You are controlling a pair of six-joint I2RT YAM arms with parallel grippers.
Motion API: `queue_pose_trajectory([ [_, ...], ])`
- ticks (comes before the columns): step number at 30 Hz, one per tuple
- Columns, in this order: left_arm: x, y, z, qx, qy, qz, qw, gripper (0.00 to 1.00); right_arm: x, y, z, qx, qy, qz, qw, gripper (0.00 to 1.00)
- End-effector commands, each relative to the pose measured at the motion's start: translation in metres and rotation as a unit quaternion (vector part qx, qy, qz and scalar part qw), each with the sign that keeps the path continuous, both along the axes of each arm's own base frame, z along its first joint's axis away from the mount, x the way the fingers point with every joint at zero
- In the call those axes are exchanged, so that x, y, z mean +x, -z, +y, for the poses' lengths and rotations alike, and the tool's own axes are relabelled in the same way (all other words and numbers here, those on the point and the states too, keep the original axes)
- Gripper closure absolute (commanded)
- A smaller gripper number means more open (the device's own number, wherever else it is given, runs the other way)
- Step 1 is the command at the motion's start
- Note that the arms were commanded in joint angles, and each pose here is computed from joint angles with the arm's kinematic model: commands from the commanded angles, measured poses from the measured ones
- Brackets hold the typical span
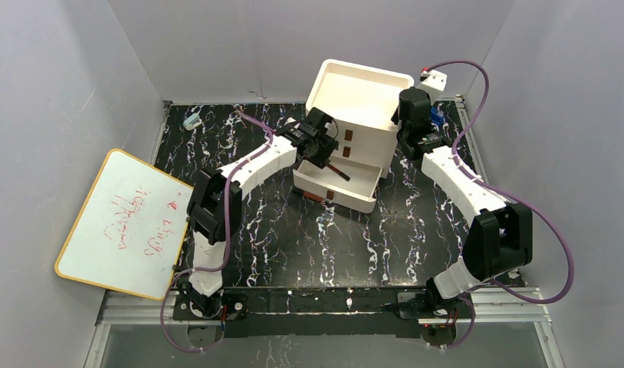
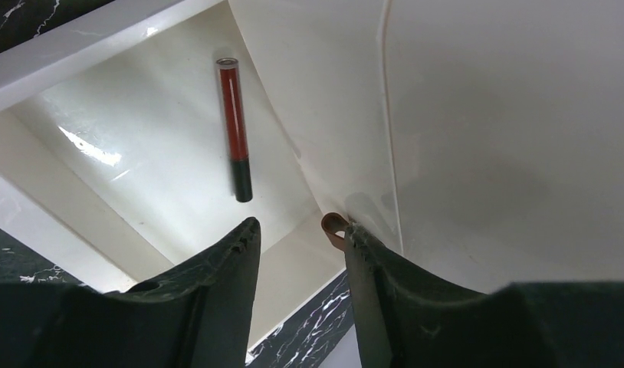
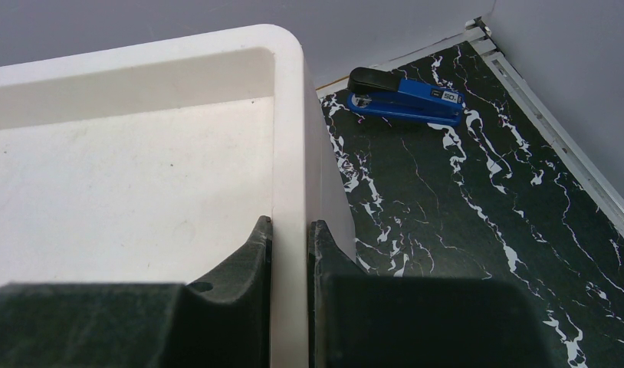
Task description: Organize the makeup
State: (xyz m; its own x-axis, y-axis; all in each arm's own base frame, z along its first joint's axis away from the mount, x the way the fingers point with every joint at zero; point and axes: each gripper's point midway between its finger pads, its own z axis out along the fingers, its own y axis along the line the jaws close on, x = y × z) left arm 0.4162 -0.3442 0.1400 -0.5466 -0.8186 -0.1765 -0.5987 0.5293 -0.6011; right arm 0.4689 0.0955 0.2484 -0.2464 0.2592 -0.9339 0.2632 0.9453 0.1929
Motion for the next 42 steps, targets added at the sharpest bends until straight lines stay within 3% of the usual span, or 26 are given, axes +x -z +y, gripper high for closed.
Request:
queue_pose_trajectory([
  [1,-0.007,-0.04,0.005,-0.021,-0.001,-0.029,0.999,0.57,-0.11,0.19,0.025,-0.058,-0.113,0.354,0.927,0.99],
  [5,-0.017,-0.092,0.041,0.011,-0.018,-0.091,0.996,0.58,-0.111,0.189,0.024,-0.059,-0.111,0.354,0.927,0.99],
  [8,-0.041,-0.107,0.082,0.052,-0.04,-0.106,0.992,0.58,-0.11,0.188,0.025,-0.058,-0.112,0.351,0.928,0.99],
  [13,-0.086,-0.067,0.12,0.076,-0.04,-0.044,0.995,0.56,-0.11,0.19,0.026,-0.055,-0.115,0.353,0.927,0.99],
  [20,-0.139,0.029,0.14,0.089,-0.038,0.061,0.993,0.57,-0.109,0.186,0.029,-0.053,-0.118,0.35,0.928,0.99],
  [24,-0.134,0.052,0.131,0.097,-0.028,0.083,0.991,0.58,-0.11,0.185,0.028,-0.054,-0.118,0.351,0.927,0.99],
  [32,-0.098,0.046,0.113,0.118,-0.019,0.061,0.991,0.58,-0.111,0.183,0.027,-0.058,-0.116,0.35,0.928,0.99],
  [42,-0.083,0.072,0.095,0.116,-0.012,0.089,0.989,0.58,-0.11,0.185,0.027,-0.058,-0.117,0.351,0.927,0.99],
])
